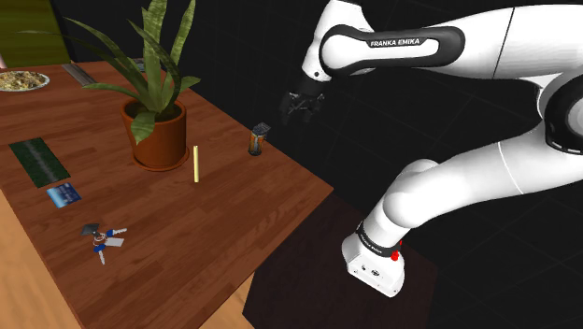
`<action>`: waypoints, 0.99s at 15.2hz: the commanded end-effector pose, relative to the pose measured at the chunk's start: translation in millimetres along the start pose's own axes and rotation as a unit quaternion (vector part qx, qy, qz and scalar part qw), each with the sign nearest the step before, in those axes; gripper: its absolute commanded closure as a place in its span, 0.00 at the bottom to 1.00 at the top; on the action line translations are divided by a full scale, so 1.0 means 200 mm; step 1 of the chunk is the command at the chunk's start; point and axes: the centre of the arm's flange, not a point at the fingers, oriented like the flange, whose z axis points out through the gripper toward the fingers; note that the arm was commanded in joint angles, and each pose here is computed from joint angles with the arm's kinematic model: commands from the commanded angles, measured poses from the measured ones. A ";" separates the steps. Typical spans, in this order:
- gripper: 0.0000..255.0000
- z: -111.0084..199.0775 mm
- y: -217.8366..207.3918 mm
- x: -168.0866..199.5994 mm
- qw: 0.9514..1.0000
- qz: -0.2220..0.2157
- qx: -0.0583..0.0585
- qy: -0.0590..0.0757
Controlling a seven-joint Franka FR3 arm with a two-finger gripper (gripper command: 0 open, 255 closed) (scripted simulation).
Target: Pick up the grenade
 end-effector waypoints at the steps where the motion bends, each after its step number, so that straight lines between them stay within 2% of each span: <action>1: 0.00 0.12 -0.01 0.05 1.000 0.018 0.001 0.015; 8: 0.00 0.45 -0.04 0.30 0.995 0.080 0.003 0.060; 15: 0.00 0.77 -0.03 0.58 0.984 0.142 0.005 0.105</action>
